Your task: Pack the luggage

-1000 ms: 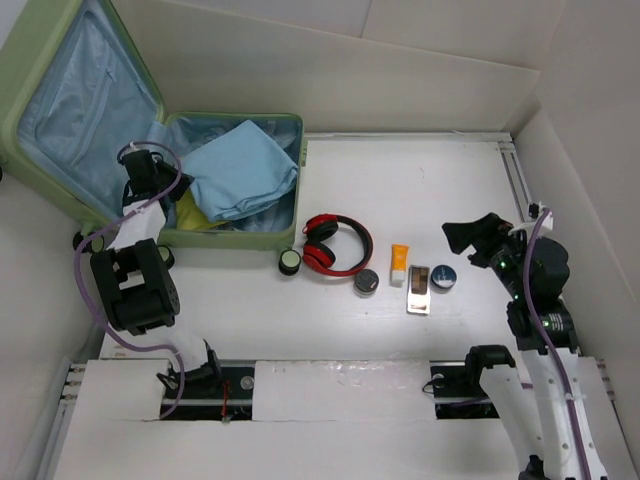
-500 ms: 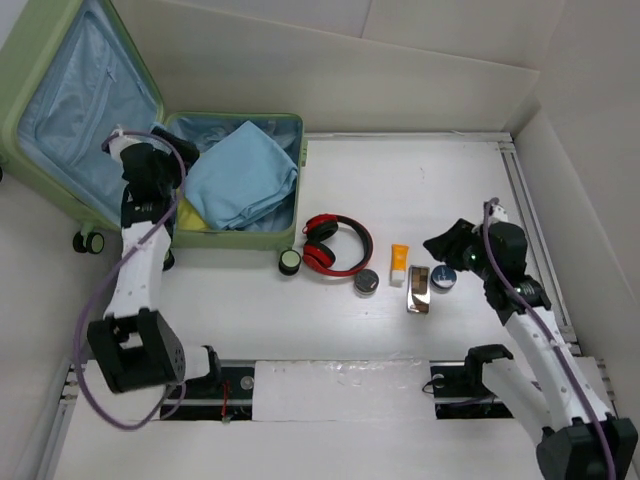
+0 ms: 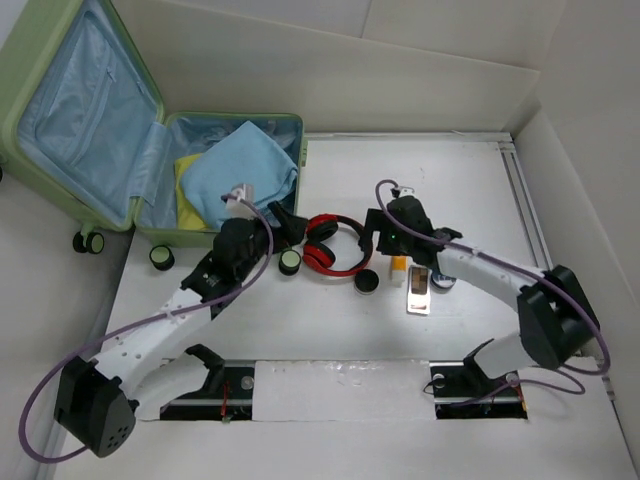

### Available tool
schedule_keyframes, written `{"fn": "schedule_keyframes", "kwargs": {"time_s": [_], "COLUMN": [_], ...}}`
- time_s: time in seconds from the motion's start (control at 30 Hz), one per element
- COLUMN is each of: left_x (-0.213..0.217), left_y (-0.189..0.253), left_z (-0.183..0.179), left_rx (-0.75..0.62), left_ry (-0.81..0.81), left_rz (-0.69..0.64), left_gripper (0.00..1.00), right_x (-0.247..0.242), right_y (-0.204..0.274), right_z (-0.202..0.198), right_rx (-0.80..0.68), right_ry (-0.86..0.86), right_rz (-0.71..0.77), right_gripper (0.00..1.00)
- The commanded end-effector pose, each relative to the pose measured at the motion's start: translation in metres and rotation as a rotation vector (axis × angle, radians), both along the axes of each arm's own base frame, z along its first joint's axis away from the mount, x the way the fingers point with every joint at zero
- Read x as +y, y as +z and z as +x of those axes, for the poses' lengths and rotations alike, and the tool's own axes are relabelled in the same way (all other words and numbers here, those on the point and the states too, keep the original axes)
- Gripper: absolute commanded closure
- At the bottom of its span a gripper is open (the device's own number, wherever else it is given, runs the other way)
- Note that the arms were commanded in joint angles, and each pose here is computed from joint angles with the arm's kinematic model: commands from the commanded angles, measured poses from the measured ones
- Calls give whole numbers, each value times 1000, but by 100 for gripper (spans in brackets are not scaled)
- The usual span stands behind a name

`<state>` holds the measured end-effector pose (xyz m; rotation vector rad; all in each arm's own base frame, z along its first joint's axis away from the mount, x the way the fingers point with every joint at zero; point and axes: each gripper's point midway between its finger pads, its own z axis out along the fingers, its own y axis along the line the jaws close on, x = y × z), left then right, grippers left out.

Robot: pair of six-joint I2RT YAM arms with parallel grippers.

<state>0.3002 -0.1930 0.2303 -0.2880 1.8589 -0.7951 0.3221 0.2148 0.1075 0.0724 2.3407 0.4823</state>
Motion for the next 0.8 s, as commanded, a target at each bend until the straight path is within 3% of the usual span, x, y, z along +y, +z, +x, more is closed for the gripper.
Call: {"fn": "schedule_keyframes", "kwargs": {"time_s": [0.0,0.27,0.4,0.43,0.5,0.77], "left_x": [7,9,16,18,28,50], "left_y": [1,33,72,80,100,163], "left_z": [-13,-49,-69,-73,-83,-113], "left_rx": [-63,-160,-243,-259,-298,-445], "left_ry": [18,-96,-132,-132,-120,-116], "left_rz": [-36,-85,-112,-121,-125,-152], "left_gripper": [18,19,19,19,19,17], "right_x": [4,15,16,17,13,2], "right_y": [-2,-49,-64,-64,-52,116], "right_z": [29,49,55,55,57,67], "right_rx": [-53,32,69,71,52,-222], "right_ry": [-63,-94,-116,-122,-140,-191], "right_rz": [-51,-100,-97,-91,-67,82], "right_gripper": [10,26,69,87,98,100]}}
